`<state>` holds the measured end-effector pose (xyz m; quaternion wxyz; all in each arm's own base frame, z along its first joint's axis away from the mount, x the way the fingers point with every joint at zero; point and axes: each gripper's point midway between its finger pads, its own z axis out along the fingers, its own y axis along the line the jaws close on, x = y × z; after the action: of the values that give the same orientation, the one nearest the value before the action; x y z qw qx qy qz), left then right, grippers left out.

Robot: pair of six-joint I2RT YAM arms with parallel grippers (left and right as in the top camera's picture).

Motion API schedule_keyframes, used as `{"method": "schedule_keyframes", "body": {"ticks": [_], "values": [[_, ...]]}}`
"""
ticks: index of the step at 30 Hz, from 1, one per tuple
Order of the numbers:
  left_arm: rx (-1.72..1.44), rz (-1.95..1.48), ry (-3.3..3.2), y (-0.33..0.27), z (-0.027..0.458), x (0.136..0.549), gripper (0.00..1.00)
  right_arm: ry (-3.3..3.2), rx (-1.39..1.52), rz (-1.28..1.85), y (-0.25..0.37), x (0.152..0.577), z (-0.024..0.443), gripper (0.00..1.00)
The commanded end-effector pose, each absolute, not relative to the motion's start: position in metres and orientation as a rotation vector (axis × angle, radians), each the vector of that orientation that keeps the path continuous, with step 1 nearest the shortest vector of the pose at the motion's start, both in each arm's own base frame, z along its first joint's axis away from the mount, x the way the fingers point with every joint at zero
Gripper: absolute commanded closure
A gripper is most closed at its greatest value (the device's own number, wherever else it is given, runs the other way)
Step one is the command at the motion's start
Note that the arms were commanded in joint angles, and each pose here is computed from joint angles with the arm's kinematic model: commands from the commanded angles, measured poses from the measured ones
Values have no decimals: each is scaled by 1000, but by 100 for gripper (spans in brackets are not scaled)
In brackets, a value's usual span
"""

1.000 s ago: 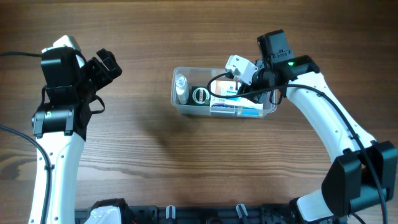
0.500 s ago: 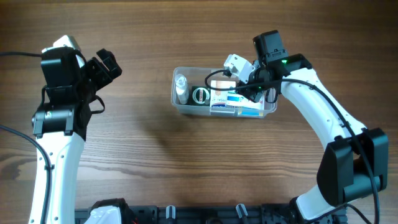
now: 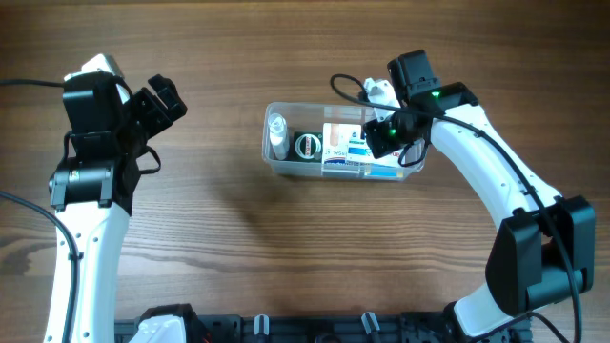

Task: Pack container
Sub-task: 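Carry the Optizorb box over the container and lower it in, then open the right gripper to release the Optizorb box in the container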

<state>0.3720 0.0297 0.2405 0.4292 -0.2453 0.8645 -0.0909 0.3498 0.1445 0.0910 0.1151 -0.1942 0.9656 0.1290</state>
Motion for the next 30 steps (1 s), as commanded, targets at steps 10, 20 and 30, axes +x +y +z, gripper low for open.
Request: {"method": "schedule_keyframes", "body": {"ticks": [10, 20, 30], "values": [[-604, -235, 2152, 30, 243, 374, 0, 2925, -185, 400, 146, 344, 92, 96], [-604, -235, 2152, 30, 243, 374, 0, 2923, -153, 390, 151, 349, 87, 96], [-604, -235, 2152, 30, 243, 374, 0, 3050, -172, 355, 157, 344, 33, 96]]}}
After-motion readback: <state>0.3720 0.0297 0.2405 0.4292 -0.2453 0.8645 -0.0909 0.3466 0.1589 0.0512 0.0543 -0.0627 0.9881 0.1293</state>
